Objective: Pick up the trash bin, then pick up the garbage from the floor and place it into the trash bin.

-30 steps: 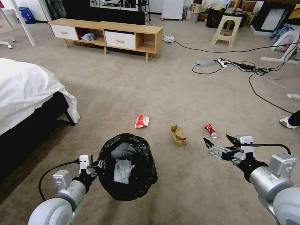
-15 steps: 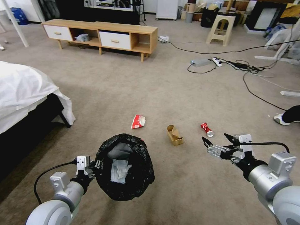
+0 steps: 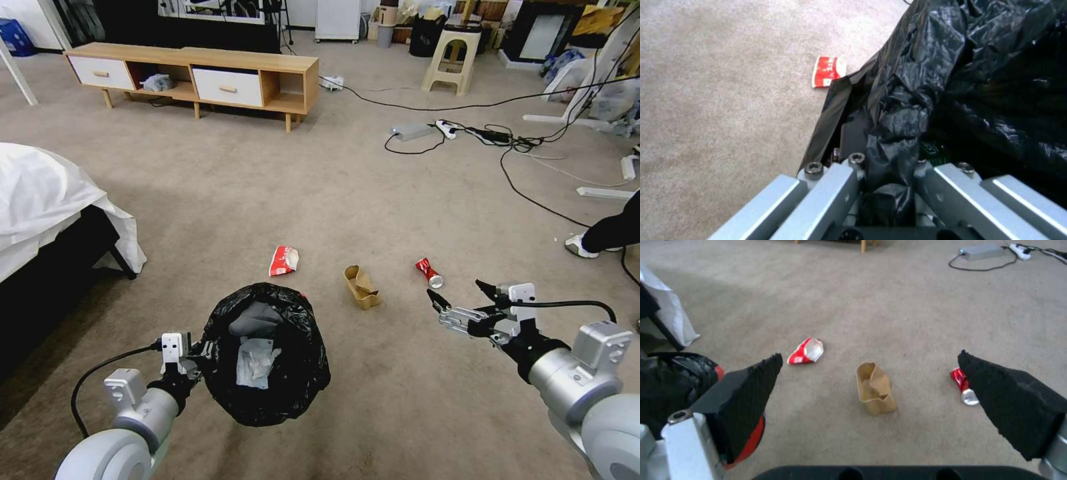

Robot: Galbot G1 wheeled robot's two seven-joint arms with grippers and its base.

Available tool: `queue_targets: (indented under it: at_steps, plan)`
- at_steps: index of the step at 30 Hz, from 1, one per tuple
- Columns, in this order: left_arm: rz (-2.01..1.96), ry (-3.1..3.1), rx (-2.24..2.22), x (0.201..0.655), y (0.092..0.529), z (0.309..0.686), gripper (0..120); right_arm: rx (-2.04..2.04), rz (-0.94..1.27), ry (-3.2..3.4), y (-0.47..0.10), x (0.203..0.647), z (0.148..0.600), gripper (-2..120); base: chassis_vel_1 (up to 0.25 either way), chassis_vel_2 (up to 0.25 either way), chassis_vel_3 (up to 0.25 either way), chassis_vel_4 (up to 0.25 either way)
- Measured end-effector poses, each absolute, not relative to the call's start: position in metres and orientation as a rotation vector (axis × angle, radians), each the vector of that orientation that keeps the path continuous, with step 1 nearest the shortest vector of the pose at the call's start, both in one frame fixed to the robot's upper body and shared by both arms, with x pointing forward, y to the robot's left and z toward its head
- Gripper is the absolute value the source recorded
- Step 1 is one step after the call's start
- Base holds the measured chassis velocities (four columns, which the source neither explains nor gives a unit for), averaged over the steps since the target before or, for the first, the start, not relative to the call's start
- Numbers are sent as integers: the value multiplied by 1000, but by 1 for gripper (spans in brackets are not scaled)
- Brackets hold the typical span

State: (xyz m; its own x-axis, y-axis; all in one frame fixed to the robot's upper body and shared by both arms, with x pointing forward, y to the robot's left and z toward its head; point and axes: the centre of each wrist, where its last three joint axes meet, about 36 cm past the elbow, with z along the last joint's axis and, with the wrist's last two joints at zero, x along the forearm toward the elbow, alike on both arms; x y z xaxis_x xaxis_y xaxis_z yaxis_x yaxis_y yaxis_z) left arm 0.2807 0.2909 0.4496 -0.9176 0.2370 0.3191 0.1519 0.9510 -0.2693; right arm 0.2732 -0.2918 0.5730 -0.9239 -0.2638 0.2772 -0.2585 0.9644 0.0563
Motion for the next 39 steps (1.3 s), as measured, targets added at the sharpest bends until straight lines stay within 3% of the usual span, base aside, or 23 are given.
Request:
queue_targets:
  at_steps: [27,39]
  plan:
    - [355,-2752,-255,284,296,445,1,497,36,-2823,-294,282,567,100,-1,1,2,-2]
    - [358,-2753,-253,283,296,446,1,504,36,-2827,-294,282,568,100,-183,178,163,-175]
